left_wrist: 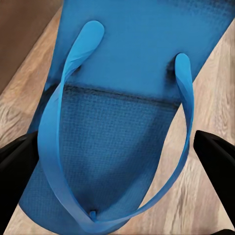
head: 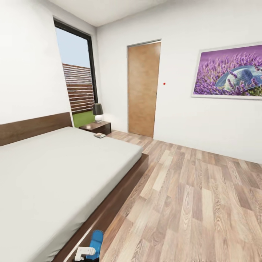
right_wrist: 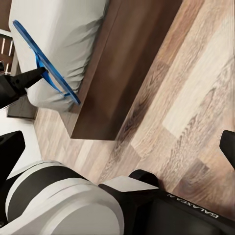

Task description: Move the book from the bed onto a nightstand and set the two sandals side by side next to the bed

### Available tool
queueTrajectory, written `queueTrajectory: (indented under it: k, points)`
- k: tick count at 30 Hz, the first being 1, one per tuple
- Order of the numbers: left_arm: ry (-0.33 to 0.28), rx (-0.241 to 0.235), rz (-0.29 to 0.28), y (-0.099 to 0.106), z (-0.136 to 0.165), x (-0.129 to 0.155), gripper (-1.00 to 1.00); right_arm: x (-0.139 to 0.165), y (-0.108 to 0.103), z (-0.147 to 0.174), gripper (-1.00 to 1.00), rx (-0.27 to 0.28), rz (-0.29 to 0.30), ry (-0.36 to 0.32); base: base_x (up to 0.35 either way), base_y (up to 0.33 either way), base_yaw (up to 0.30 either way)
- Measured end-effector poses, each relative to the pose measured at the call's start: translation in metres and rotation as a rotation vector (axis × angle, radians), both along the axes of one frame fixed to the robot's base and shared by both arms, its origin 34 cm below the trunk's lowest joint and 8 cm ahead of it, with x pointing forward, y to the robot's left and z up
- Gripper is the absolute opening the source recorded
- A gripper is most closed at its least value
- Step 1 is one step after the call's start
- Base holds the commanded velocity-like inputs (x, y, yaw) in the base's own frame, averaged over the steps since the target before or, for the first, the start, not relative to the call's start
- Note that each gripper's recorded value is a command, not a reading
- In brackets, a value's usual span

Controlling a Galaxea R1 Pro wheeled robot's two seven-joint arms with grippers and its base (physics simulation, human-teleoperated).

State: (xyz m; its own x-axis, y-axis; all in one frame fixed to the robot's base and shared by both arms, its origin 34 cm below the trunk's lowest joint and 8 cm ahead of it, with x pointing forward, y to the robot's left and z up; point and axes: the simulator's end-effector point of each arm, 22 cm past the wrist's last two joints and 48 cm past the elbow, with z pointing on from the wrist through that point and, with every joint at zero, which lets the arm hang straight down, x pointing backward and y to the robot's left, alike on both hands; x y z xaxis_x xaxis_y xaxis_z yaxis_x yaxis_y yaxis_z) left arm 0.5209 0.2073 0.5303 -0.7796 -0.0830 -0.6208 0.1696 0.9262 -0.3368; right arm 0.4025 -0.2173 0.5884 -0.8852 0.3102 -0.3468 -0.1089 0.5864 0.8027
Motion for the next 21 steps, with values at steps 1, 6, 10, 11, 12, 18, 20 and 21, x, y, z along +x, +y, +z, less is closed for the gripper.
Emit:
queueTrajectory:
  k: [1,6,10,11,12,18,20,21]
  points:
    - [0.0,0.0,0.0,0.0,0.0,0.0,-1.0,0.0001,0.0001,0.0001,1.0,0.0,0.0,0.0,0.0,0.0,-0.284]
    - [0.0,0.0,-0.001,-0.0001,-0.0001,-0.0001,-1.0,0.0001,-0.0005,0.0,1.0,-0.001,0.0,0.0,0.0,0.0,-0.284]
    - [0.0,0.0,-0.001,-0.0001,-0.0001,-0.0001,-1.0,0.0001,-0.0002,0.0,1.0,0.0,0.0,0.0,0.0,0.0,-0.284]
    - [0.0,0.001,-0.001,-0.0001,-0.0001,-0.0001,-1.0,0.0001,-0.0003,0.0001,1.0,-0.001,0.0,0.0,0.0,0.0,-0.284]
    - [0.0,0.001,-0.001,-0.0002,-0.0001,-0.0001,-1.0,0.0001,-0.0004,0.0001,1.0,-0.001,0.0,0.0,0.0,0.0,-0.285]
    - [0.0,0.001,-0.002,-0.0002,-0.0001,-0.0002,-1.0,0.0,-0.0005,0.0,1.0,-0.001,0.0,0.0,0.0,0.0,-0.285]
    - [0.0,0.001,-0.001,-0.0002,-0.0001,-0.0001,-1.0,0.0,-0.0004,0.0,1.0,-0.001,0.0,0.0,0.0,0.0,-0.285]
    - [0.0,0.001,-0.001,-0.0002,-0.0001,-0.0002,-1.0,0.0001,-0.0002,0.0,1.0,0.0,0.0,0.0,0.0,0.0,-0.285]
